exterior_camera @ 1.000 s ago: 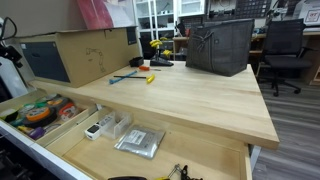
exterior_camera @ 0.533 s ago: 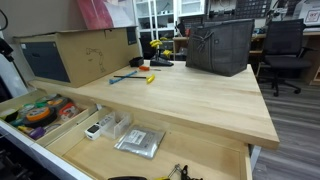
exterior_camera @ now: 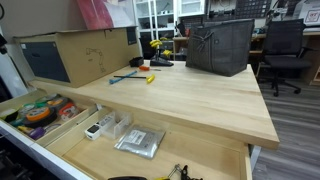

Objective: Open the top left drawer

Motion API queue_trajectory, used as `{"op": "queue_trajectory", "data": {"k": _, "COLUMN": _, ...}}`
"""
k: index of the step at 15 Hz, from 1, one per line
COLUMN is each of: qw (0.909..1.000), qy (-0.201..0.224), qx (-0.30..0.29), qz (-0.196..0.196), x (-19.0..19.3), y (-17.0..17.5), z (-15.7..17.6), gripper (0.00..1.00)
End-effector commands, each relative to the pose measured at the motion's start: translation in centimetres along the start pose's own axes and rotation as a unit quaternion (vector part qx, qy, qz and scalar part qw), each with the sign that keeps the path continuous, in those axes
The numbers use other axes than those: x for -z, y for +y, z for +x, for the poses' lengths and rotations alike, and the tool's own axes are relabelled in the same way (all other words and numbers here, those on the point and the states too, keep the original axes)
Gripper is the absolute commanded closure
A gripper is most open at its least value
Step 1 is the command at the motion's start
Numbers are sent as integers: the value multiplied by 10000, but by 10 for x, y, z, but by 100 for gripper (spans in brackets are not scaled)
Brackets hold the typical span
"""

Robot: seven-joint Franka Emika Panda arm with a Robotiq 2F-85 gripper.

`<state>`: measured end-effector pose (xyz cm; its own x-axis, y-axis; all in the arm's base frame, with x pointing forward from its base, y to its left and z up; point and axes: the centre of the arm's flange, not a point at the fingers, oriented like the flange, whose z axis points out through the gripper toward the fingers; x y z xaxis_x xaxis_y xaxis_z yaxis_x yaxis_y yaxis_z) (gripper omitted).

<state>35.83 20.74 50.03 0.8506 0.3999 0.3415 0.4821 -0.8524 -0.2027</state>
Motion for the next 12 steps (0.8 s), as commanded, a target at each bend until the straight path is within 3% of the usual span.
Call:
{"op": "queue_trajectory", "data": {"k": 1, "qw": 9994, "qy": -126, "qx": -310, "qz": -68, "x": 30, "y": 0, "z": 10, "gripper": 0}}
{"op": "queue_trajectory", "data": {"k": 8, "qw": 9964, "qy": -266, "qx": -793, "qz": -101, "x": 45, "y": 18, "z": 2, "gripper": 0}}
{"op": "queue_trajectory", "data": {"k": 10, "qw": 9996, "qy": -191, "qx": 150, "qz": -117, "x": 44, "y": -1, "z": -3, "gripper": 0}}
{"op": "queue_trajectory", "data": {"k": 11, "qw": 9991, "qy": -214, "qx": -350, "qz": -108, "x": 37, "y": 13, "z": 4, "gripper": 0}}
{"op": "queue_trajectory", "data": {"k": 12, "qw": 9996, "qy": -205, "qx": -160, "qz": -99, "x": 38, "y": 8, "z": 3, "gripper": 0}}
